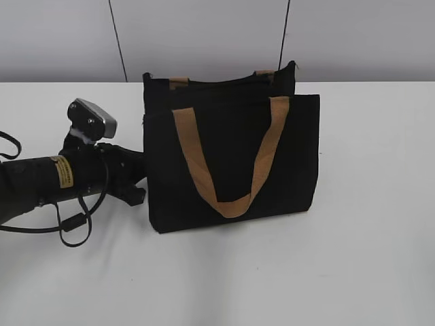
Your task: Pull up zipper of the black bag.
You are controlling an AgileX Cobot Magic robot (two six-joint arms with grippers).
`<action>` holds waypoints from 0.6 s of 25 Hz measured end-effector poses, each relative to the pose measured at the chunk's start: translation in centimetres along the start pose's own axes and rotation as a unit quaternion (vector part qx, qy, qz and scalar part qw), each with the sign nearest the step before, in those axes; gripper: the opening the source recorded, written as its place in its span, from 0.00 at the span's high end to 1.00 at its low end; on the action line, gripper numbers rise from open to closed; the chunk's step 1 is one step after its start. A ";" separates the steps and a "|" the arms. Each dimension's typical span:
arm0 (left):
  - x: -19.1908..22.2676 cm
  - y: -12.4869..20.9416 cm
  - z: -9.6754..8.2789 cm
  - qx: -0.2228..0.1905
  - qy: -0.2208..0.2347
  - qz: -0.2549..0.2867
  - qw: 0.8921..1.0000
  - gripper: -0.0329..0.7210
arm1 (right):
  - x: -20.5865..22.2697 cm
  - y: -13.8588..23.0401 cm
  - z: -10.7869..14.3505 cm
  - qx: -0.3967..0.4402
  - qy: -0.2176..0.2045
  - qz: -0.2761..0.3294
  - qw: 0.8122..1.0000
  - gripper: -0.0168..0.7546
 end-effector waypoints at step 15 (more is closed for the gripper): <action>-6.6 -7.4 1.0 0.068 -0.070 -0.017 0.995 0.93 | 0.0 0.0 0.0 0.000 0.000 0.000 1.000 0.53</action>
Point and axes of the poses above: a point on each arm's last joint axis where the gripper is mounted, x pointing out along that axis toward the gripper, z along the wrist's bending axis when the last joint is at zero, y = z × x, the point moved 10 cm from there along x, pointing out along that axis toward the gripper, and after that the axes turned 2 degrees about -x, right-handed, at the moved point
